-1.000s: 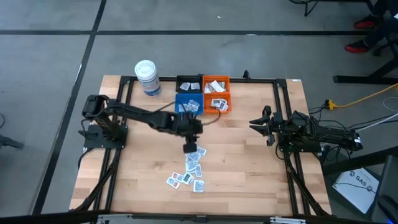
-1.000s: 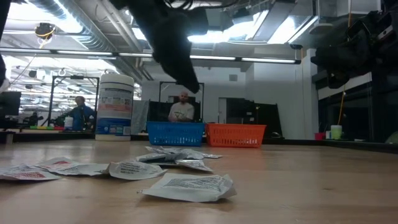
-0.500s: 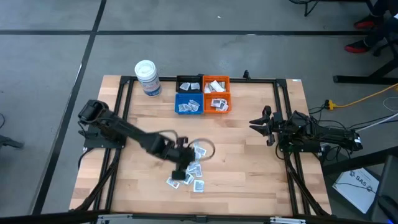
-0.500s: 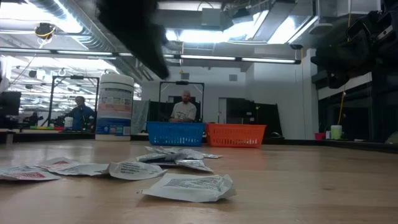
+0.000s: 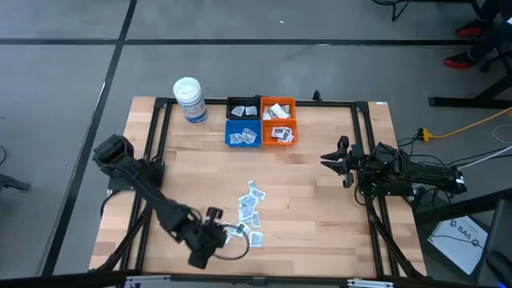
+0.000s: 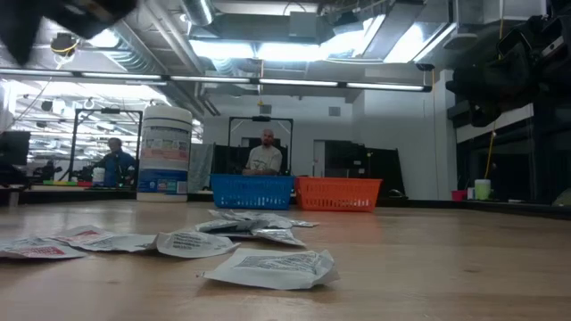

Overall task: Pick & Place First Aid Supplies
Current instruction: Put the ointment pack into the blue bin

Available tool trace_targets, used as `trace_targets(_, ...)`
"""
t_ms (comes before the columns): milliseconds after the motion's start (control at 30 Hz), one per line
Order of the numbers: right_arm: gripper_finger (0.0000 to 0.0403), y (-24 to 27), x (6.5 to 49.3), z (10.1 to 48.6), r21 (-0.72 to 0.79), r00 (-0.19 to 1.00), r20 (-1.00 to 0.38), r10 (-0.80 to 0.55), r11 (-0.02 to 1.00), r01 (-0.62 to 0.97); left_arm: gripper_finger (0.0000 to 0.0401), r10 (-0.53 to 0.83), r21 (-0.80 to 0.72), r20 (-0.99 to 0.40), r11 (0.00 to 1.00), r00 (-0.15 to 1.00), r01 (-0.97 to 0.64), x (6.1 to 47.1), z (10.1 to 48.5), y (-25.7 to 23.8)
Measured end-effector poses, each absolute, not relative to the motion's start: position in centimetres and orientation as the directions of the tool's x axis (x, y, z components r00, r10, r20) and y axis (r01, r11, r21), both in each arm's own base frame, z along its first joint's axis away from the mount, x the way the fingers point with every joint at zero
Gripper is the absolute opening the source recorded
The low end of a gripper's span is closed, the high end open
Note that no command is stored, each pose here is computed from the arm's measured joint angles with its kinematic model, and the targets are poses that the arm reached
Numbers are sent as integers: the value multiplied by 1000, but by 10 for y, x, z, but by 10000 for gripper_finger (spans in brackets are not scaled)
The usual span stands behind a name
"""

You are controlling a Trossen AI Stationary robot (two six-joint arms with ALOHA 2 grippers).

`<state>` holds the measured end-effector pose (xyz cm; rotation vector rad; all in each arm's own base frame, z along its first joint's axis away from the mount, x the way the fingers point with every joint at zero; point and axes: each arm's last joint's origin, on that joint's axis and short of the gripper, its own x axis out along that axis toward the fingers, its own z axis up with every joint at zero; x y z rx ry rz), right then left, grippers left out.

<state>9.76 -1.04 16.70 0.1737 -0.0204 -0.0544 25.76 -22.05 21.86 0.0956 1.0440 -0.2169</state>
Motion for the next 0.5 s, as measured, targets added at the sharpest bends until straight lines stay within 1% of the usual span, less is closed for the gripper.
trace_targets(300,100,-10,98,167,173,998,16,-55,983,52,132,-113,-1,-917,959,382,282,227,213,-237)
trace_targets(500,100,-10,98,167,173,998,16,-56,983,52,132,-88,42,-928,941,363,337,226,199,-246)
